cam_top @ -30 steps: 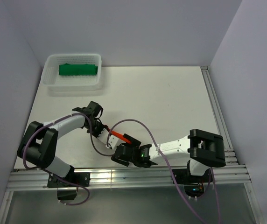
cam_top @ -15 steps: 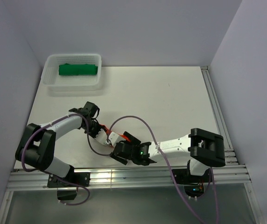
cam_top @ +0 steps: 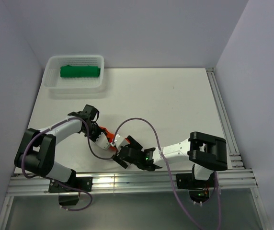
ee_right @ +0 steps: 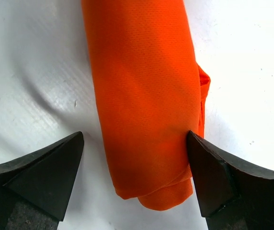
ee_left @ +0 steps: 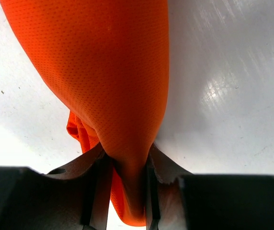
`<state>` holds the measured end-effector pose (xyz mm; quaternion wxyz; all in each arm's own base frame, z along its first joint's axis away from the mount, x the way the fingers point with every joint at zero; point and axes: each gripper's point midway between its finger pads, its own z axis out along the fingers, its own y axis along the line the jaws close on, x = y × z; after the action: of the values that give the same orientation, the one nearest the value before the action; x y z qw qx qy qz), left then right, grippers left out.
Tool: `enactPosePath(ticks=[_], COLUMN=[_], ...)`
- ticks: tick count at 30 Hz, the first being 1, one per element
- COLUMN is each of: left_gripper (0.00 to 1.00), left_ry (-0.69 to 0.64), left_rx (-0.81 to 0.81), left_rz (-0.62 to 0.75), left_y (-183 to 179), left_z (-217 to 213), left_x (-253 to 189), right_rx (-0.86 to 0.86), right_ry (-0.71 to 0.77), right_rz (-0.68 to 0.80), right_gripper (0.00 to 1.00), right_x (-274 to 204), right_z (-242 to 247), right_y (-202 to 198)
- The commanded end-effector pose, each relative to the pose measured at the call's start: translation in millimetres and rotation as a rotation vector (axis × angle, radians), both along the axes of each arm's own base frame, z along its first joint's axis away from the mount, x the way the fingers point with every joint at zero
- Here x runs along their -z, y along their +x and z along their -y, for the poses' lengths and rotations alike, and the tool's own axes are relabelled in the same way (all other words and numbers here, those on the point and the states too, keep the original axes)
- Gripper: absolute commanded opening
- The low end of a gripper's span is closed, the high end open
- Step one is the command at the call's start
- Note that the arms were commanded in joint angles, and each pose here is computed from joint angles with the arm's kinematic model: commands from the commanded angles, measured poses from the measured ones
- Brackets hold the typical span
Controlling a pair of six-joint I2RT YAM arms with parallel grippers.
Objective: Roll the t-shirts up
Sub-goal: Roll the tshirt
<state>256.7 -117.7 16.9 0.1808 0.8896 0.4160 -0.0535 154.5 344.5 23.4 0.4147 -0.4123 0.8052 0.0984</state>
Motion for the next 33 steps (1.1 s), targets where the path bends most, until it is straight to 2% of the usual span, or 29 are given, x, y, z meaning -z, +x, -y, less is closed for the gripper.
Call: enactPosePath(ticks=[1, 7, 10, 11, 12, 13, 16, 20, 21, 22, 26, 31, 33], left_gripper=[0.32, 0.32, 0.32, 0.33, 0.33, 0.33, 0.33, 0.34, 0.35, 0.37, 0.75, 0.77, 0.75], left_ry=[0.119, 0.144, 0.15, 0.149, 0.147, 0.145, 0.129, 0.086, 0.074, 0.066, 0.055, 0.055, 0.034], left_rx=[0.038, 0.04, 0.04, 0.045, 0.051, 0.052, 0.046, 0.031, 0.02, 0.014, -0.023, -0.039, -0.051], left_rz=[-0.258, -0.317, -0.335, -0.335, -0.33, -0.333, -0.349, -0.368, -0.375, -0.375, -0.388, -0.374, -0.361], left_y=[-62.7, -57.8, -56.2, -56.3, -55.8, -56.6, -56.6, -56.8, -57.0, -55.2, -54.2, -51.0, -45.6], left_z=[-28.9, -27.6, -27.4, -27.1, -26.8, -26.5, -22.8, -15.7, -15.3, -14.6, -17.2, -22.3, -18.0], left_x=[26.2, 17.7, 18.0, 18.3, 17.7, 18.3, 16.8, 14.1, 13.3, 11.2, 10.8, 19.0, 18.6], right_rx=[0.124, 0.139, 0.147, 0.149, 0.157, 0.157, 0.15, 0.152, 0.156, 0.155, 0.122, 0.1, 0.093], right_ry=[-0.006, -0.002, 0.031, 0.029, 0.03, 0.041, 0.061, 0.089, 0.094, 0.094, 0.095, 0.091, 0.086], right_rz=[0.039, 0.047, 0.024, 0.02, 0.019, 0.022, 0.017, 0.011, 0.007, -0.001, -0.044, -0.056, -0.055], right_gripper=[0.94, 0.93, 0.76, 0.59, 0.55, 0.54, 0.41, 0.34, 0.3, 0.28, 0.27, 0.27, 0.27], right_x=[14.0, 27.5, 35.1, 38.3, 39.6, 39.9, 42.3, 43.1, 43.8, 45.3, 47.9, 45.8, 43.3], right_z=[18.2, 20.9, 23.2, 26.0, 28.1, 27.3, 28.5, 31.8, 32.5, 33.2, 31.6, 31.9, 27.6], right_y=[22.8, 30.5, 34.3, 34.0, 36.1, 36.8, 33.9, 31.1, 30.6, 29.4, 20.3, 16.5, 16.4])
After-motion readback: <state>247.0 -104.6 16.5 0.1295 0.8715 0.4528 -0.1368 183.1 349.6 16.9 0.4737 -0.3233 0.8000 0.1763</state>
